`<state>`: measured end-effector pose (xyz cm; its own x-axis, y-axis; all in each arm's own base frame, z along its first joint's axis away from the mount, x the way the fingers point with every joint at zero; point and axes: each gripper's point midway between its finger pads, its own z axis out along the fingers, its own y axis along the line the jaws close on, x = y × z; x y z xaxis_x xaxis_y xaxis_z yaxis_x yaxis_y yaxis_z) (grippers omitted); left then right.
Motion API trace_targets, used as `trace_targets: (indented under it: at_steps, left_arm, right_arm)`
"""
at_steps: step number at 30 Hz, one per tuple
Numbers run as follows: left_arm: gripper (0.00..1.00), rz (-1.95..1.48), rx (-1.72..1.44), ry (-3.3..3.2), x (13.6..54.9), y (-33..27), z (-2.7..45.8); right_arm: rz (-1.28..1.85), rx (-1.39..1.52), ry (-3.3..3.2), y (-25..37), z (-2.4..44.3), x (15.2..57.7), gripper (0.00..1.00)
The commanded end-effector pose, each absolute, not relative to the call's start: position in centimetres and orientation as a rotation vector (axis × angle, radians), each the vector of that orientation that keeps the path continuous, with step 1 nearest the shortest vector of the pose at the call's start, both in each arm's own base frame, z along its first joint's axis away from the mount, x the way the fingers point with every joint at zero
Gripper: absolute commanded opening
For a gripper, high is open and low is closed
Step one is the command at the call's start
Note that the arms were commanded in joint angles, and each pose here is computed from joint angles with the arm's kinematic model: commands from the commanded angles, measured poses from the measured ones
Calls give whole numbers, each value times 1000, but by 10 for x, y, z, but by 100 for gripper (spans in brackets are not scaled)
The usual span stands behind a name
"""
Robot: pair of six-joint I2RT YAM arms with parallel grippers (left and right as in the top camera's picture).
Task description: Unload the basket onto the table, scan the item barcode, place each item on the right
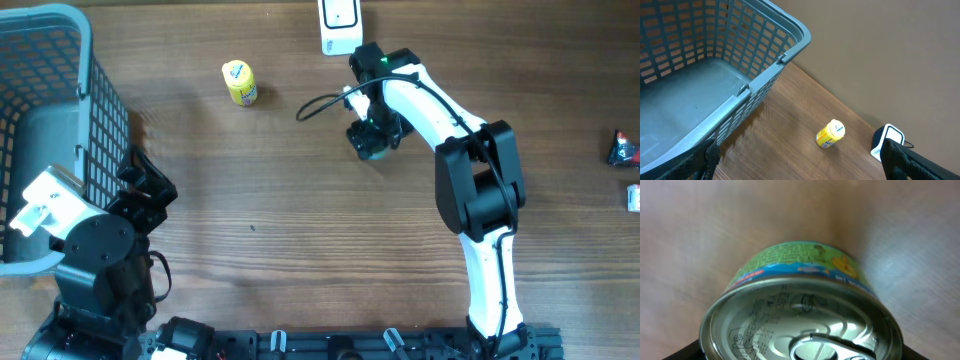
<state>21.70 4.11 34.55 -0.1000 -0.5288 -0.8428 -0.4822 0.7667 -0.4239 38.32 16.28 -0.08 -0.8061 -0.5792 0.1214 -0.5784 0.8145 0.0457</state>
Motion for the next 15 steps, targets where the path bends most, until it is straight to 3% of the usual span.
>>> trace_targets:
  at_steps: [1,5,8,15]
  left_arm:
    - [100,-67,-807,1730,217,40,345]
    - [100,-67,-807,1731,217,40,345]
    - [100,-67,-807,1731,217,40,345]
    - [100,-73,-804,1735,217,39,345]
  right_arm:
    - [-2,1065,-2616,145,-47,347,64]
    - [93,1099,-2609,134,-47,353,79]
    - [97,1090,-2613,134,-47,354,100]
    - [-86,995,-2651,156,-47,345,100]
